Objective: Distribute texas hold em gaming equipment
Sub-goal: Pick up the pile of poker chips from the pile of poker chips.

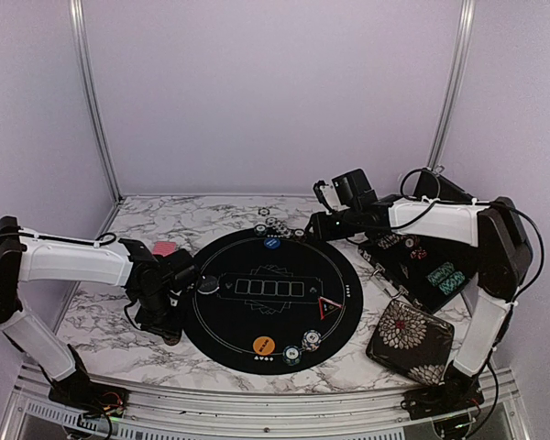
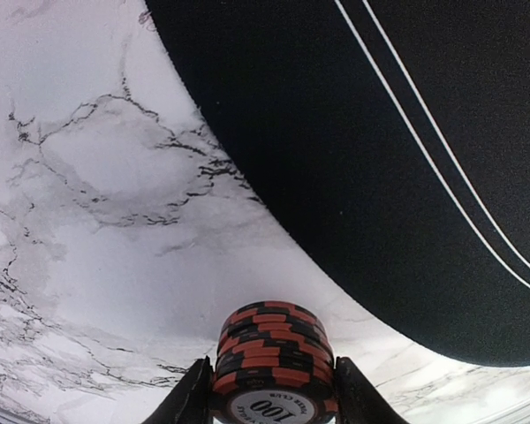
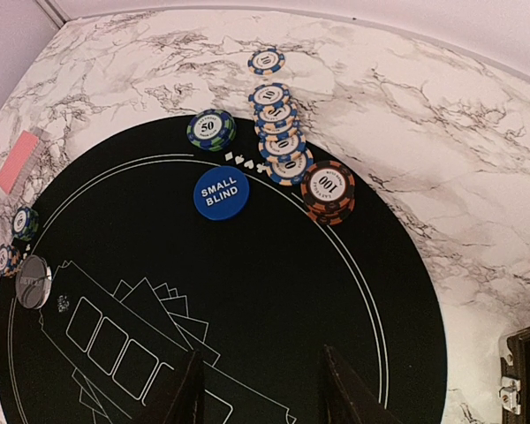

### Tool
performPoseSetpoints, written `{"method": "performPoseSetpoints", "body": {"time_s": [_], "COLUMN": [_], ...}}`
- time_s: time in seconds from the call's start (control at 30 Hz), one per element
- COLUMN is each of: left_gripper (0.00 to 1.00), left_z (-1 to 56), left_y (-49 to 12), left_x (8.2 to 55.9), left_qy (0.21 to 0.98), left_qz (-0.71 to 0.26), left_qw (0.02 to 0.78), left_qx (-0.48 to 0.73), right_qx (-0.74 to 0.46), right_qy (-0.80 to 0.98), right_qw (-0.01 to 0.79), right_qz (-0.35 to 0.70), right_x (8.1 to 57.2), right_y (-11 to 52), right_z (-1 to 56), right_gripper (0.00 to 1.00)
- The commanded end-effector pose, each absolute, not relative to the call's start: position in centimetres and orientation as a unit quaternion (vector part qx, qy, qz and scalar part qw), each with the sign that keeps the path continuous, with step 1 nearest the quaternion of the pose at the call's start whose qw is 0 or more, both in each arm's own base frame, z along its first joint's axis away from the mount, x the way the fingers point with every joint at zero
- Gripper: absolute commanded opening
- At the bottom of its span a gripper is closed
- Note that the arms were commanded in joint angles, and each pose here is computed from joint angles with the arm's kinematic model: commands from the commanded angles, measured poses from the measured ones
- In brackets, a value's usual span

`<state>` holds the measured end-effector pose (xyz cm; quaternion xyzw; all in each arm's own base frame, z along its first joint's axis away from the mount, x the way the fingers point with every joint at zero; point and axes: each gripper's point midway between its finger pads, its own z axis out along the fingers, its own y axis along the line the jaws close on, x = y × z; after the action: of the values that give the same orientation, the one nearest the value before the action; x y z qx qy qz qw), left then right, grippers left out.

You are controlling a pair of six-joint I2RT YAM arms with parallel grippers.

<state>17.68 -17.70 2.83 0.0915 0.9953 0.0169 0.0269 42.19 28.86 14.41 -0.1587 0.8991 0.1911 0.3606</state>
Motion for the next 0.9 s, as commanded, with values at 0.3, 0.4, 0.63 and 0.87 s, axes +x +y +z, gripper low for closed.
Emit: {"method": "performPoseSetpoints", "body": {"time_s": [0.3,0.4,0.63,0.87], "left_gripper": [0.42,0.41,0.40,0.40], "left_z": [3.5,3.8,4.6,5.3], "left_y": [-17.4,-17.6,-18.1,-19.5], "left_x": [17.8,17.9,18.2,18.8], "left_qy": [0.994,0.993,0.993,0.991], "left_qz": [0.033,0.031,0.028,0.021], "left_qw": [0.028,0.030,0.035,0.039], "left_qx": [0.104,0.106,0.113,0.126], "right_qx": [-0.158,-0.158,-0.157,-0.154], "right_qy": [0.893,0.893,0.894,0.896], "right_qw": [0.375,0.376,0.375,0.372], "right_qz": [0.191,0.191,0.190,0.186], "right_x": [42.3,42.3,42.2,42.0], "right_y": [29.0,28.9,28.9,28.5], "right_z": [15.6,15.6,15.6,15.4], "right_gripper": [0.42,0.42,0.41,0.42]}}
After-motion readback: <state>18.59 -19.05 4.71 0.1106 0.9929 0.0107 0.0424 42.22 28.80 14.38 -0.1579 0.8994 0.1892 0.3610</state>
